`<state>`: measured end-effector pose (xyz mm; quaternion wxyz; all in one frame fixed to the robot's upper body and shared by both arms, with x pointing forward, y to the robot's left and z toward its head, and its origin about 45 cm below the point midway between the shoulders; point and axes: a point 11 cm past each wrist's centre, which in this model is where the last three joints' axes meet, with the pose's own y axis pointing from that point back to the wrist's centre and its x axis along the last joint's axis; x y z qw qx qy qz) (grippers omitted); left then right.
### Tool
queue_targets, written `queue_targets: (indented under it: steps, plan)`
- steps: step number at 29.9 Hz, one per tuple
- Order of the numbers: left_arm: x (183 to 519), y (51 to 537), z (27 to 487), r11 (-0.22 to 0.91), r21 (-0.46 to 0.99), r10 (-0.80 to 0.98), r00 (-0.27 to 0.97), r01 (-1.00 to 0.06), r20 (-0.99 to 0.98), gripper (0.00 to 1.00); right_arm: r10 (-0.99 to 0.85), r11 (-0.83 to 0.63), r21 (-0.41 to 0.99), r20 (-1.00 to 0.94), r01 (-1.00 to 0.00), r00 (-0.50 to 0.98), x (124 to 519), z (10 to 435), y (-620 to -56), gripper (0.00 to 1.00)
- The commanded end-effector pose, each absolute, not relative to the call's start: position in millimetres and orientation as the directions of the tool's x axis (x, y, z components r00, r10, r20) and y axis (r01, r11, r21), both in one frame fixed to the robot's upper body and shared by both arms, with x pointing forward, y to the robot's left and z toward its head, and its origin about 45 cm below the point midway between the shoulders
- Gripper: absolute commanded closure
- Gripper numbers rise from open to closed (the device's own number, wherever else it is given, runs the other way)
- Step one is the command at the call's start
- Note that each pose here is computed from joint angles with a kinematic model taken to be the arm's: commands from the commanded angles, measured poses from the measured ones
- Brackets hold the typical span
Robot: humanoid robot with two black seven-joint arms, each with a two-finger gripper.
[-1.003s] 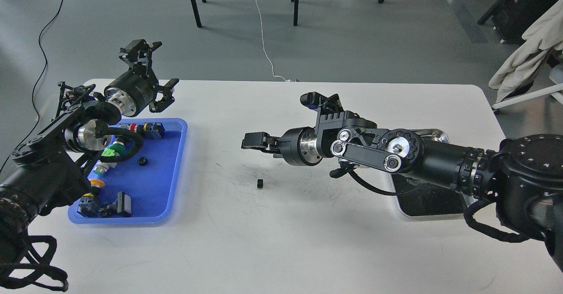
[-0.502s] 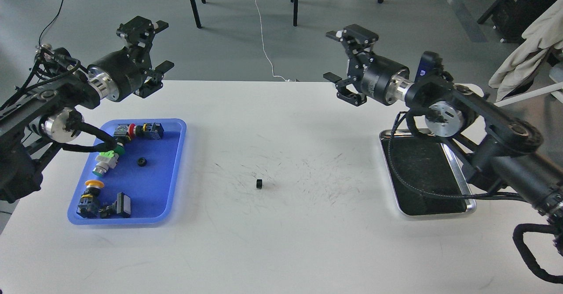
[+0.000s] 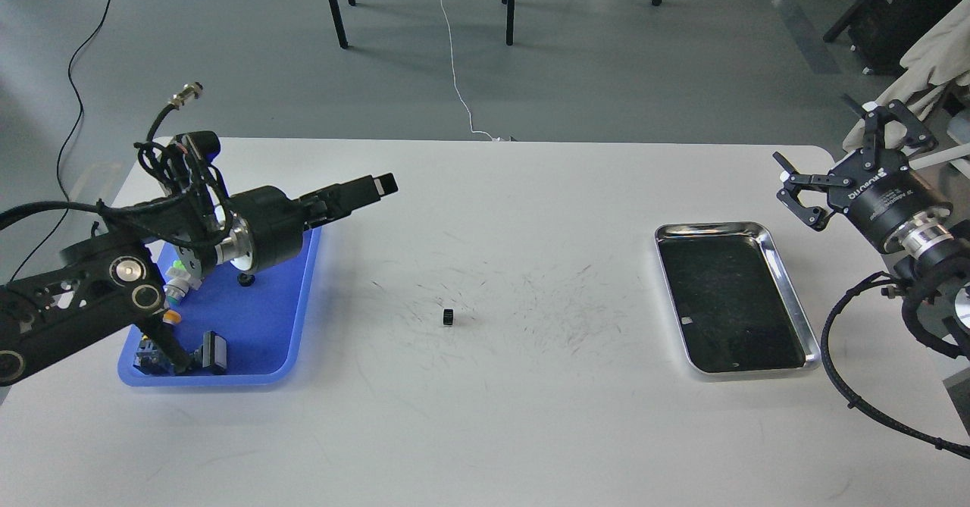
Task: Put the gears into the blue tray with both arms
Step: 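Move the left gripper down onto the black part on the table, then grasp the black part with the left gripper and lift it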
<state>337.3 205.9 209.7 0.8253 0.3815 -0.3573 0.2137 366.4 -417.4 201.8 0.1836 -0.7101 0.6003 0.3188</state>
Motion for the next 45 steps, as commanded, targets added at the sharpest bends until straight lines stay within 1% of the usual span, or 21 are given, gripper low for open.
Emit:
queue_targets:
  steps: [1, 3, 7, 9, 14, 20, 28, 32, 37, 43, 45]
  plan:
    - [324.8, 177.3, 187.7, 0.629, 0.507, -0.185, 0.520, -0.589, 0.834, 0.02, -0.734, -0.196, 0.136, -0.677, -0.971, 0.053, 360.0, 193.3, -420.5, 0.04]
    - [317.1, 158.6, 176.7, 0.633, 0.526, -0.271, 0.474, -0.568, 0.838, 0.02, -0.735, -0.192, 0.140, -0.676, -0.971, 0.048, 360.2, 192.3, -421.2, 0.04]
    - [309.9, 137.2, 154.3, 0.618, 0.552, -0.309, 0.473, -0.559, 0.825, 0.02, -0.736, -0.186, 0.149, -0.676, -0.971, 0.038, 360.0, 190.1, -421.3, 0.04]
    - [310.7, 128.1, 148.0, 0.619, 0.548, -0.340, 0.437, -0.562, 0.832, 0.03, -0.739, -0.174, 0.164, -0.674, -0.971, 0.018, 359.9, 187.9, -422.3, 0.04]
    - [301.2, 131.5, 124.6, 0.595, 0.567, -0.423, 0.378, -0.570, 0.824, 0.05, -0.741, -0.168, 0.175, -0.672, -0.970, 0.007, 359.6, 186.0, -422.3, 0.04]
    - [289.9, 136.7, 110.8, 0.585, 0.588, -0.409, 0.422, -0.559, 0.809, 0.13, -0.741, -0.162, 0.180, -0.672, -0.970, -0.001, 359.2, 184.6, -422.6, 0.04]
    - [291.9, 142.4, 104.1, 0.565, 0.599, -0.407, 0.441, -0.567, 0.800, 0.27, -0.742, -0.145, 0.190, -0.670, -0.971, -0.021, 359.2, 182.8, -424.1, 0.04]
    - [292.2, 141.4, 102.8, 0.565, 0.601, -0.406, 0.443, -0.566, 0.799, 0.27, -0.742, -0.144, 0.192, -0.670, -0.971, -0.022, 358.7, 182.2, -423.8, 0.04]
    - [294.6, 141.8, 97.4, 0.554, 0.608, -0.408, 0.452, -0.568, 0.793, 0.30, -0.741, -0.147, 0.192, -0.672, -0.970, -0.021, 358.7, 181.2, -422.4, 0.04]
    - [295.7, 144.5, 95.9, 0.546, 0.613, -0.411, 0.455, -0.571, 0.790, 0.50, -0.740, -0.147, 0.194, -0.673, -0.970, -0.022, 358.3, 180.3, -422.0, 0.04]
    - [295.5, 144.2, 96.0, 0.547, 0.613, -0.411, 0.455, -0.570, 0.790, 0.52, -0.740, -0.147, 0.194, -0.673, -0.970, -0.022, 358.3, 180.3, -422.0, 0.04]
